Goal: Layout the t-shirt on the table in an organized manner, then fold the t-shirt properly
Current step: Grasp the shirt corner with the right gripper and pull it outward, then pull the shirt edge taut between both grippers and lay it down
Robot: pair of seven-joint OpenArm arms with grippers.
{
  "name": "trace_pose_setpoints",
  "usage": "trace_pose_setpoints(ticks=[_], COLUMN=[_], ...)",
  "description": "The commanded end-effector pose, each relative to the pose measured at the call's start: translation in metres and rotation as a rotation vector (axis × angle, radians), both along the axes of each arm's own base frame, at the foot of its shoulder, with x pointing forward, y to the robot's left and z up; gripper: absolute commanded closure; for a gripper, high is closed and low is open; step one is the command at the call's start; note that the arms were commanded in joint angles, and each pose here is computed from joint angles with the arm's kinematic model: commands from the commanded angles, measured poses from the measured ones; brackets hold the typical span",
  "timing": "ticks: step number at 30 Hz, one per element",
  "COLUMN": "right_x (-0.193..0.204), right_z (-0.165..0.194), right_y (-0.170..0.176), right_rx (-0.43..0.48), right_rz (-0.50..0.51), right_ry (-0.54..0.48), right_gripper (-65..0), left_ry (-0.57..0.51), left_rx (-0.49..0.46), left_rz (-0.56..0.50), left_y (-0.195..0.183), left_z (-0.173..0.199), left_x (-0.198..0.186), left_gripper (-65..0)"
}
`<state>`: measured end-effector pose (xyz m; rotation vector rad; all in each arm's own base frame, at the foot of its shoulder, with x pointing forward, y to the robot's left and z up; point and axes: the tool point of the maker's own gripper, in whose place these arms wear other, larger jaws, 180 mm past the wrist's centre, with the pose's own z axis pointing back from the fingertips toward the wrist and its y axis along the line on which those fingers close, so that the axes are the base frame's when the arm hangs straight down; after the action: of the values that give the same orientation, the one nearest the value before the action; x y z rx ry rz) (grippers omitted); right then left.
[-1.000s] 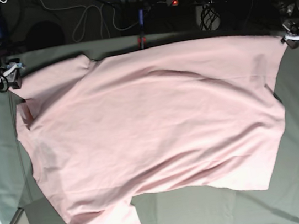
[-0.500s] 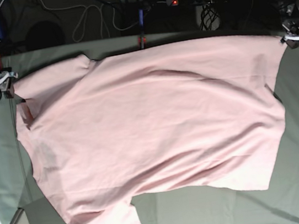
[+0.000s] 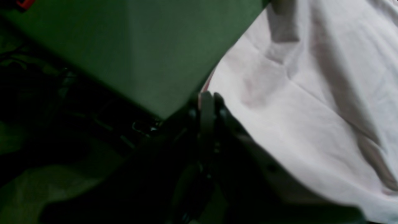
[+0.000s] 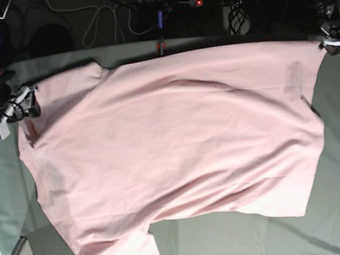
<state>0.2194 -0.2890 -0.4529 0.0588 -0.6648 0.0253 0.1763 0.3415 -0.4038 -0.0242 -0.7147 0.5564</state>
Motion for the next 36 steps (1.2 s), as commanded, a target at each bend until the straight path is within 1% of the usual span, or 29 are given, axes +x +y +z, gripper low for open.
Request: trace_pose_setpoints(ticks=[1, 5, 10, 14, 18, 22, 24, 26, 28, 31, 34, 36], right_x=[0.010, 0.006, 0.001, -0.014, -0.020, -0.022, -0.023, -0.023, -0.023, -0.022, -0.022, -0.023], right_z=[0.006, -0.007, -0.009, -0.015, -0.013, -0.004, -0.004, -0.005, -0.005, -0.004, -0.001, 0.005], right_y=[-0.007, -0.027, -0.034, -0.031, -0.012, 0.002, 0.005, 0.006, 0.006, 0.006, 0.002, 0.000], right_rx=[-0.003, 0.007, -0.002, -0.003, 0.009, 0.004, 0.007, 0.009, 0.011, 0.008, -0.002, -0.020], right_rz=[-0.009, -0.043, -0.046, -0.039, -0.026, -0.012, -0.012, -0.011, -0.012, -0.012, -0.015, -0.012], right_ry=[-0.027, 0.019, 0.039, 0.068, 0.051, 0.020, 0.018, 0.021, 0.021, 0.017, 0.016, 0.005], right_gripper=[-44.2, -44.2, -44.1, -44.0, -44.0, -43.9, -42.6, -38.1, -30.4, -14.4, 0.0, 0.0], left_ry=[-0.028, -0.029, -0.028, -0.029, -0.045, -0.031, -0.028, -0.024, -0.025, -0.026, -0.030, -0.031], left_rx=[0.024, 0.025, 0.023, 0.024, 0.023, 0.009, 0.007, 0.003, 0.005, 0.006, 0.001, 0.001], left_rz=[-0.001, 0.000, -0.003, -0.002, -0.002, 0.008, 0.009, 0.011, 0.012, 0.015, 0.015, 0.017], left_y=[0.006, 0.007, 0.006, 0.006, 0.006, 0.007, 0.007, 0.007, 0.007, 0.008, 0.007, 0.008], left_z=[0.010, 0.010, 0.009, 0.010, 0.012, 0.005, 0.004, 0.003, 0.003, 0.004, 0.004, 0.004], left_x=[0.004, 0.004, 0.005, 0.005, 0.011, 0.008, 0.008, 0.007, 0.007, 0.006, 0.007, 0.007], left_gripper=[-0.1, -0.1, -0.1, -0.1, -0.1, -0.1, -0.1, -0.1, -0.1, -0.1, -0.1, -0.1])
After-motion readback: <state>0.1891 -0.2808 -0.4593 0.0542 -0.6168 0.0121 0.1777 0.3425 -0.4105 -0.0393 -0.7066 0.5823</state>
